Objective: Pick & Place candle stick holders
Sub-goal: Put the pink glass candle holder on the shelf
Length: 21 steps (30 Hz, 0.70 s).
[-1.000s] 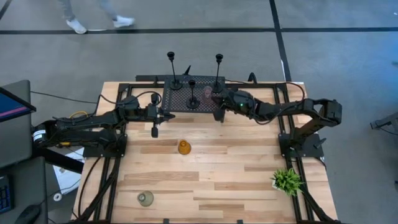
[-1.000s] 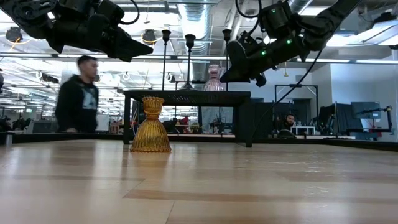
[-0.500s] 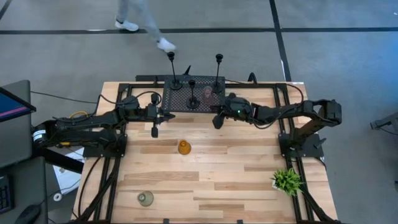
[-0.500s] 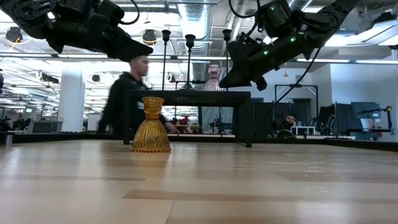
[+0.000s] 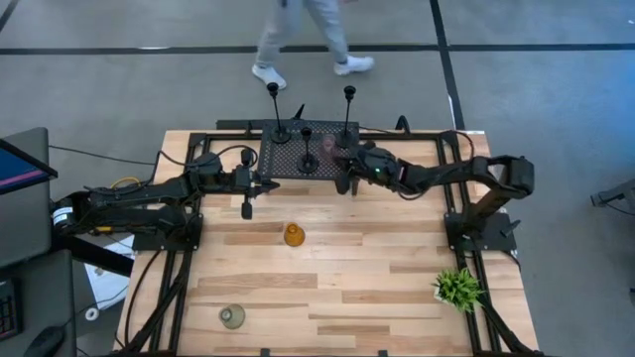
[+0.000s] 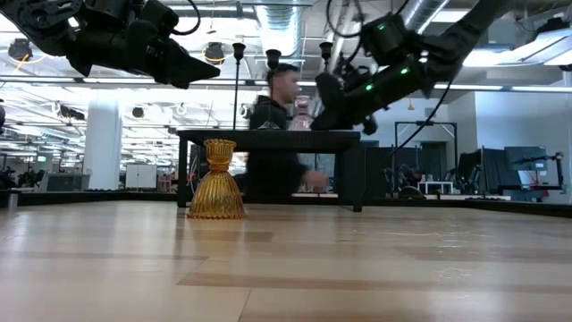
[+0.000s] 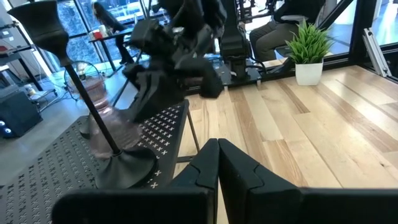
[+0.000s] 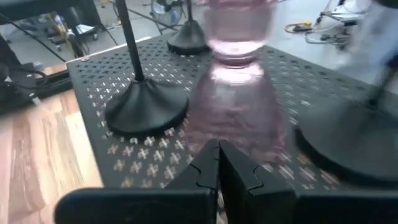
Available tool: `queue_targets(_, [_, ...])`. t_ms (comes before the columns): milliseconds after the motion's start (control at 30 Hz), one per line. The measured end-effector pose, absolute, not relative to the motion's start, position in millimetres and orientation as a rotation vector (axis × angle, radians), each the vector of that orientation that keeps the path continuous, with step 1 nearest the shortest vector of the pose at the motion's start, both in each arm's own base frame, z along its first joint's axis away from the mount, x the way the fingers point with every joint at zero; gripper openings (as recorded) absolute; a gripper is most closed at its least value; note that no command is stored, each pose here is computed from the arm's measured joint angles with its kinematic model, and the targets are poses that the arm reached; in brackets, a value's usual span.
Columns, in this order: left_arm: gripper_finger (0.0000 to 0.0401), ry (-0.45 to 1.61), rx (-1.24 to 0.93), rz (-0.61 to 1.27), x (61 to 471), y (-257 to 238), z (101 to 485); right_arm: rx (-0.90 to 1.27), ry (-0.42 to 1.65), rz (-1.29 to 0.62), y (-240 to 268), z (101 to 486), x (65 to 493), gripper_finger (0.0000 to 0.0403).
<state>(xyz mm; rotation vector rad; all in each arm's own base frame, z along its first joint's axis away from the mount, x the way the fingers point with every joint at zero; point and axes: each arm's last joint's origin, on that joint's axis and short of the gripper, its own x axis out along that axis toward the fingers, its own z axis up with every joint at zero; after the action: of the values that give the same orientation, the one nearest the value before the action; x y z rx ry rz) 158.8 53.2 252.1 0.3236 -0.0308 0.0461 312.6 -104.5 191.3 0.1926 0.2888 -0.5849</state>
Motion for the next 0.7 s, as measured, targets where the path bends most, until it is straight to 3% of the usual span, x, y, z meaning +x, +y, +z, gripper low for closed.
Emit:
queue_targets(300, [0.0008,-0.027,0.322,0.046,158.8,53.2,251.8,0.111,0.301,-0.587,-118.8,197.8,347.8,0.0])
queue_targets(700, [0.0008,-0.028,0.322,0.046,158.8,53.3,251.8,0.079,0.385,-0.666,-121.3,220.1,355.3,0.0])
